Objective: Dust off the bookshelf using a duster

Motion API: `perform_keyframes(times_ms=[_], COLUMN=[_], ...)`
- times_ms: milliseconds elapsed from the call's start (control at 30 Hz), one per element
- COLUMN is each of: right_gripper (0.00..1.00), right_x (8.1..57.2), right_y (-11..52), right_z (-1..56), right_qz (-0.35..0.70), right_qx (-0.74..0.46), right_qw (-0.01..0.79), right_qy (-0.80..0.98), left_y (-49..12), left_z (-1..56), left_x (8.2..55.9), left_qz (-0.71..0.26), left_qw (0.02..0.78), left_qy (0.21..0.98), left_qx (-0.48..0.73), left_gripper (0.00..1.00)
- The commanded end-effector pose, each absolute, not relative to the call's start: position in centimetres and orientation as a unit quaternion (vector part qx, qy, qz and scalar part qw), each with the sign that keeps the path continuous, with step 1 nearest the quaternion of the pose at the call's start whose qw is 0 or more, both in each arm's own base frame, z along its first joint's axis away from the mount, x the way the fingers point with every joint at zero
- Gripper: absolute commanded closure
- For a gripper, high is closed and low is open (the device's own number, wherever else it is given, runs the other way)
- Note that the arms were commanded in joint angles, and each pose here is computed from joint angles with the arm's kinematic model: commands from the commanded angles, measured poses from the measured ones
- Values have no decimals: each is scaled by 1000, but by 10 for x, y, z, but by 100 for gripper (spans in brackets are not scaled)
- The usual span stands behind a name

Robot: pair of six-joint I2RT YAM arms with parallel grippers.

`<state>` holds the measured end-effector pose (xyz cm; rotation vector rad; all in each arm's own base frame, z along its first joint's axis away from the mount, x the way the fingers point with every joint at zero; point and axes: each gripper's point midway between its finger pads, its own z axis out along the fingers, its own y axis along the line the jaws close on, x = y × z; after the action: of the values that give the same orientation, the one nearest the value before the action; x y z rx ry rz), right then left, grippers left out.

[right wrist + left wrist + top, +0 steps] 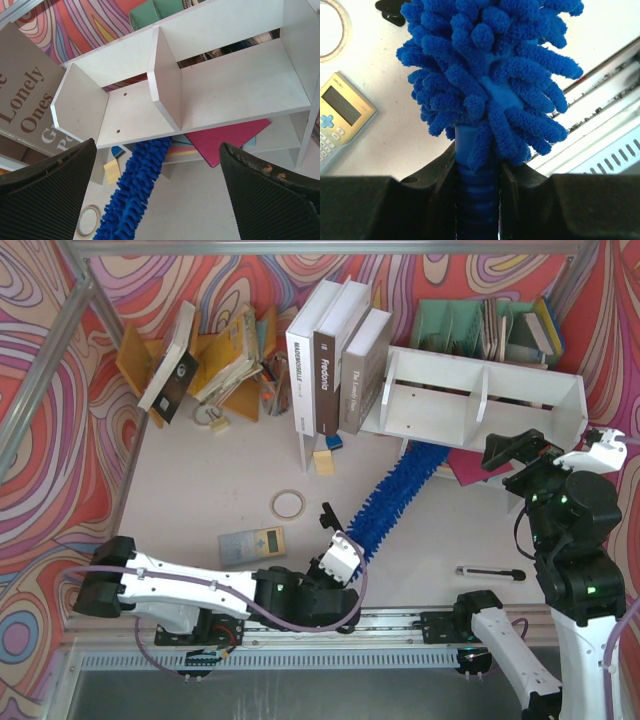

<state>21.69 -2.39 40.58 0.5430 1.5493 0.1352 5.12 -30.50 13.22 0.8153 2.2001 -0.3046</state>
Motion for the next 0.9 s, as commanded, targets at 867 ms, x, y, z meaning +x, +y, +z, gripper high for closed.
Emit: perform_keyframes(times_ms=[867], right_gripper=[1], right_x=[217], right_y=[-25], right_z=[405], right_qz=[59], right_qx=[241], right_qw=[682], right_qy=[688], left_y=[-445], left_z=[179], left_x=[99], left_qz=[-199], left_qw=[395], left_qy=[831], left_qx=[339], left_gripper=[100])
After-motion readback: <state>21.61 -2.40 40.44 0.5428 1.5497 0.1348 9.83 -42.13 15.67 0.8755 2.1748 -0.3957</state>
